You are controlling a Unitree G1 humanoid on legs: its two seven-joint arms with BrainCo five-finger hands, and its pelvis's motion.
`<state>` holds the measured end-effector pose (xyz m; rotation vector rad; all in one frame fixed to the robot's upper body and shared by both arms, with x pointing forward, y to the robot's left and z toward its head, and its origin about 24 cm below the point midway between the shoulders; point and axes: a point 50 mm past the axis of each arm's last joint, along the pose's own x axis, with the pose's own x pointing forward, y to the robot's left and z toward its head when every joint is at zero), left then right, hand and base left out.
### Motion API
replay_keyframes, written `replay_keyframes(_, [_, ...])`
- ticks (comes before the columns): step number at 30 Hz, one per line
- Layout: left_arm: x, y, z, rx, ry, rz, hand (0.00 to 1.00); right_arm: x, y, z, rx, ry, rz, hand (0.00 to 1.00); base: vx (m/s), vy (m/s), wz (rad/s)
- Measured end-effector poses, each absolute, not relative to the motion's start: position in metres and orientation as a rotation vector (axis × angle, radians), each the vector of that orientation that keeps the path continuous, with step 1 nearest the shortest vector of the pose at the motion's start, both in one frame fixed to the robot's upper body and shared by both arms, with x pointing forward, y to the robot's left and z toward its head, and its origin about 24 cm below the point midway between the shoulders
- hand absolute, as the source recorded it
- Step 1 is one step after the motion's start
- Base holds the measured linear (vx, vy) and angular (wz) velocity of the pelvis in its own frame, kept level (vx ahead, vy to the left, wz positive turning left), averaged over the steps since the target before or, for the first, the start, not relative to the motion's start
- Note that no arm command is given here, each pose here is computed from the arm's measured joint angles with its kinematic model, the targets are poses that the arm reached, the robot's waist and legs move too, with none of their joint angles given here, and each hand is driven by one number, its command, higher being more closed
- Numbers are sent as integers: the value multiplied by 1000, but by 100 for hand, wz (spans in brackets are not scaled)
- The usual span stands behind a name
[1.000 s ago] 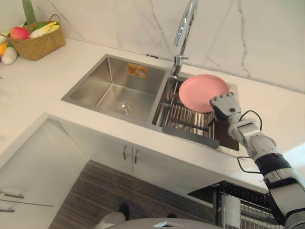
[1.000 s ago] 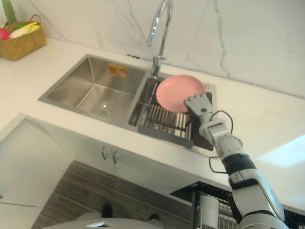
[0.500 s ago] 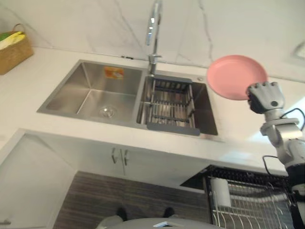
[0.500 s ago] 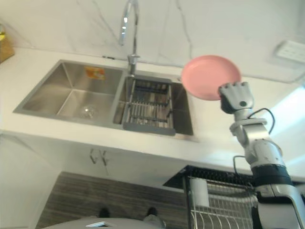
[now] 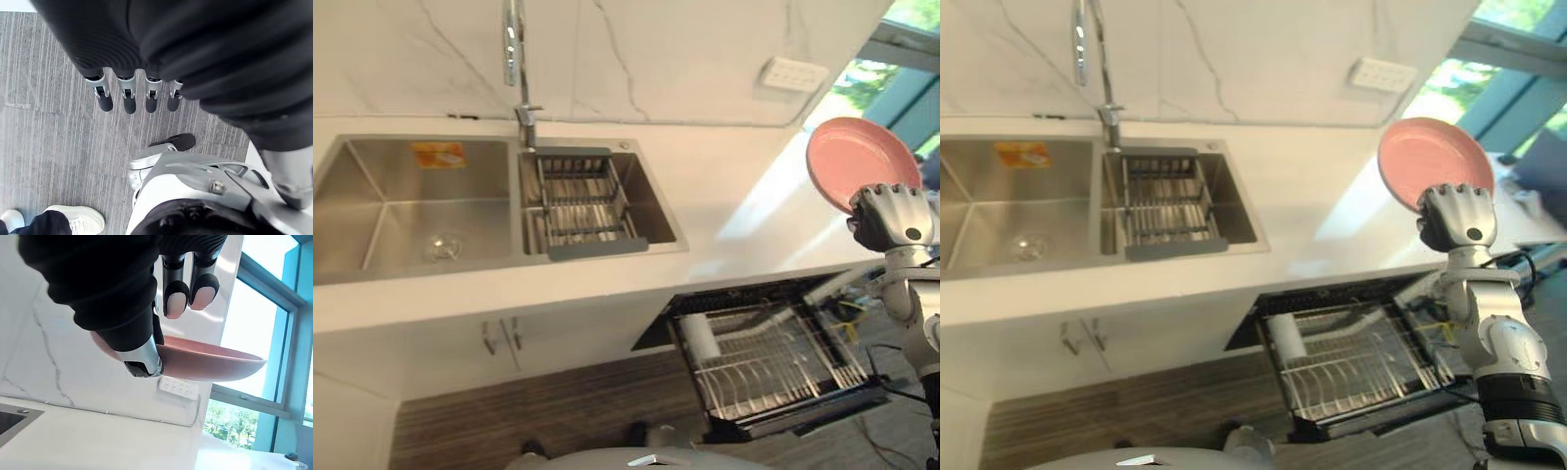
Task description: Walk over to the sink, pick up the cup, carry it to the dishwasher, place the cup inside the dishwasher, then close the dishwasher door
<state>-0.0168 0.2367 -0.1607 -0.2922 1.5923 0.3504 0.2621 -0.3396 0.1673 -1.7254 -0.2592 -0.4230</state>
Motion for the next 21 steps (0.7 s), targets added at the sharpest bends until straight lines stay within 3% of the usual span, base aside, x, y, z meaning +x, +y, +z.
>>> replay_keyframes(9, [10,232,-163,-444,1505,439,0,266,-346,154,-1643,-233,-422,100,-11,-156,-76])
replay_keyframes(15, [6,222,-165,-467,1511,434,0,251,-351,121,-1587,-101,-429,100,-99,34,-9])
replay_keyframes(21, [13,221,-164,-463,1470,425,0,244,-356,126,-1562,-73,-476,100,-74,109,4])
